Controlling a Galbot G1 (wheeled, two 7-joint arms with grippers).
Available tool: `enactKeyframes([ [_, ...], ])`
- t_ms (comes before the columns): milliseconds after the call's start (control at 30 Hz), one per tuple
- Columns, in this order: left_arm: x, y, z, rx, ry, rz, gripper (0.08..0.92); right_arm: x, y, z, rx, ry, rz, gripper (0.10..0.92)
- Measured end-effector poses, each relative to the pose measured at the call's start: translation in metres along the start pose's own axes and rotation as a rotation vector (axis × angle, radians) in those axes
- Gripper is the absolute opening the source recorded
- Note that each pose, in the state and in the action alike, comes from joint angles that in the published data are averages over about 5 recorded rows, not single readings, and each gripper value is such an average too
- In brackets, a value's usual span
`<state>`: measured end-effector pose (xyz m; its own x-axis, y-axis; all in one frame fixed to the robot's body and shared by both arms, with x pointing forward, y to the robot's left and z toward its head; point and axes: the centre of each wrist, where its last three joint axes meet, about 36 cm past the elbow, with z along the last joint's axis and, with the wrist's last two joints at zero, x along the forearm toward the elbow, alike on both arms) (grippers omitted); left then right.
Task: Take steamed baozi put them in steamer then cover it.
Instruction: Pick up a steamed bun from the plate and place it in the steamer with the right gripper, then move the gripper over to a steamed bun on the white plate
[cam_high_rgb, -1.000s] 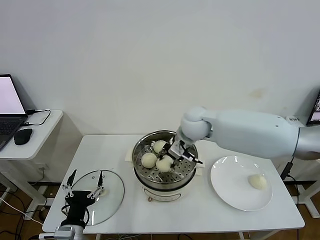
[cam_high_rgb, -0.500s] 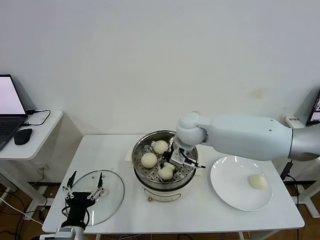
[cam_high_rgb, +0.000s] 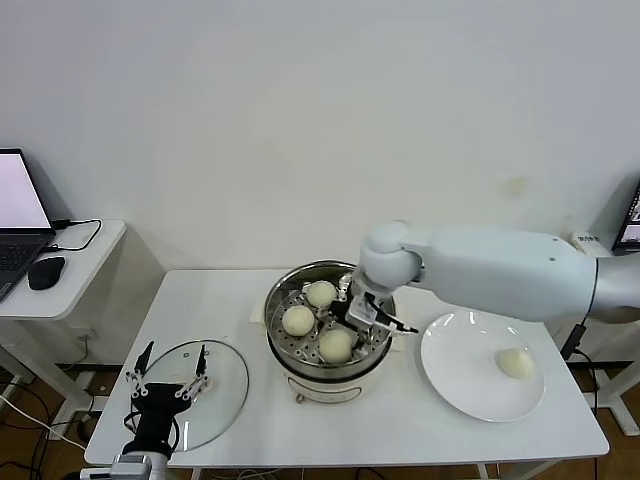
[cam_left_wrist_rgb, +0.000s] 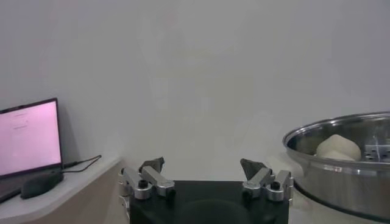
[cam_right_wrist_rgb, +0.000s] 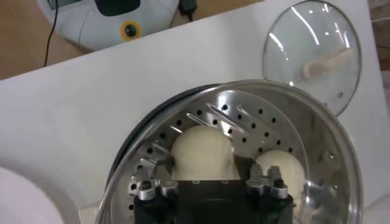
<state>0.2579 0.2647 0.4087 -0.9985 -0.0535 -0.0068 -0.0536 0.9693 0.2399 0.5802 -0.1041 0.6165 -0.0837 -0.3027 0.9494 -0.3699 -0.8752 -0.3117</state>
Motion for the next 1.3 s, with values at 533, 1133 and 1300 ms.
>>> enactKeyframes([
  [533, -0.007, 0.001, -0.001, -0.014, -0.016, 0.031, 0.823, 0.079, 0.073, 0.039, -0.486, 0.153, 0.128, 0.822],
  [1133, -0.007, -0.004, 0.004, -0.03, -0.006, 0.072, 0.823, 0.073, 0.272, 0.074, -0.948, 0.32, 0.104, 0.823],
  [1300, -0.005, -0.005, 0.004, -0.035, -0.004, 0.075, 0.823, 0.053, 0.312, 0.075, -1.024, 0.342, 0.079, 0.823],
])
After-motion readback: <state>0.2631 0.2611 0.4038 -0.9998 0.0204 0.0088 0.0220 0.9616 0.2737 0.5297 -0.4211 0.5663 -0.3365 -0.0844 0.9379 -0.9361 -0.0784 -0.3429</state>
